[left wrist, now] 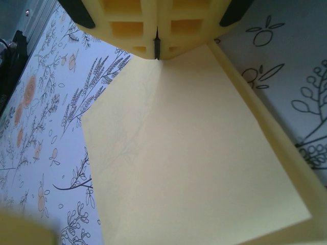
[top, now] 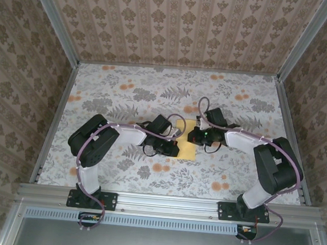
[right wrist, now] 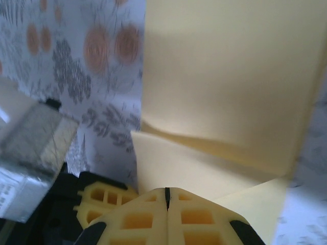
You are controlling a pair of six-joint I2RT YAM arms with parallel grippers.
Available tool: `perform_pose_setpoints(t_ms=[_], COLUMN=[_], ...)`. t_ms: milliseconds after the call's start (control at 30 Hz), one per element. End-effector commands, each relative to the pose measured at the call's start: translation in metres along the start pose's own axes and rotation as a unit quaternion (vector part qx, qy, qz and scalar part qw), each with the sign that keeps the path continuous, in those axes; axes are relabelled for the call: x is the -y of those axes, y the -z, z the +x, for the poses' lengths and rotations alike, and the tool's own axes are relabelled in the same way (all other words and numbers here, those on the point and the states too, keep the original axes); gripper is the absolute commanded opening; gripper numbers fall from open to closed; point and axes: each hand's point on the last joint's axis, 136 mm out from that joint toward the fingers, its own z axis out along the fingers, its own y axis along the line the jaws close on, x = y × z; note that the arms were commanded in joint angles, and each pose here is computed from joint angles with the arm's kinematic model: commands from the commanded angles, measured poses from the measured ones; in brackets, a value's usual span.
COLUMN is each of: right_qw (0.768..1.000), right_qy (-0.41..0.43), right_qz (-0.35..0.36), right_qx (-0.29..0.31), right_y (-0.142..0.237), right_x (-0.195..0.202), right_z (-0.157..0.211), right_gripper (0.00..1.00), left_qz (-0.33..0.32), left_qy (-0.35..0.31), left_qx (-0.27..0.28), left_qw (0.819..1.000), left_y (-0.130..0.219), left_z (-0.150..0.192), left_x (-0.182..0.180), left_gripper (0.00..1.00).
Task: Fold a paper plane with a square sheet of paper (fold left side to right side)
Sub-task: Fold the triangle a second time at the center of the table.
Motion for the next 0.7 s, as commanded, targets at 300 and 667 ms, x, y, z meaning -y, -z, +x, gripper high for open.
perform_pose_setpoints(t_ms=[300,667], right_qw=[0.994,0.992], right_qy=[-0.037,-0.038], right_qz=[0.08,0.084], right_qx=[-0.061,-0.082], right_y=[-0.028,-0.031], right_x=[0.04,0.045], right_z=[0.016,0.026], right_gripper=[0.02,0.0], left_qz=[-0.006,0.019], left_qy=[-0.016,-0.024], left_qx=[0.006,0.008], left_qw=[1.0,1.0], left_y=[0.008,0.0], left_z=[-0.011,-0.034], left_x=[0.013,0.023], left_gripper=[0.06,0.05])
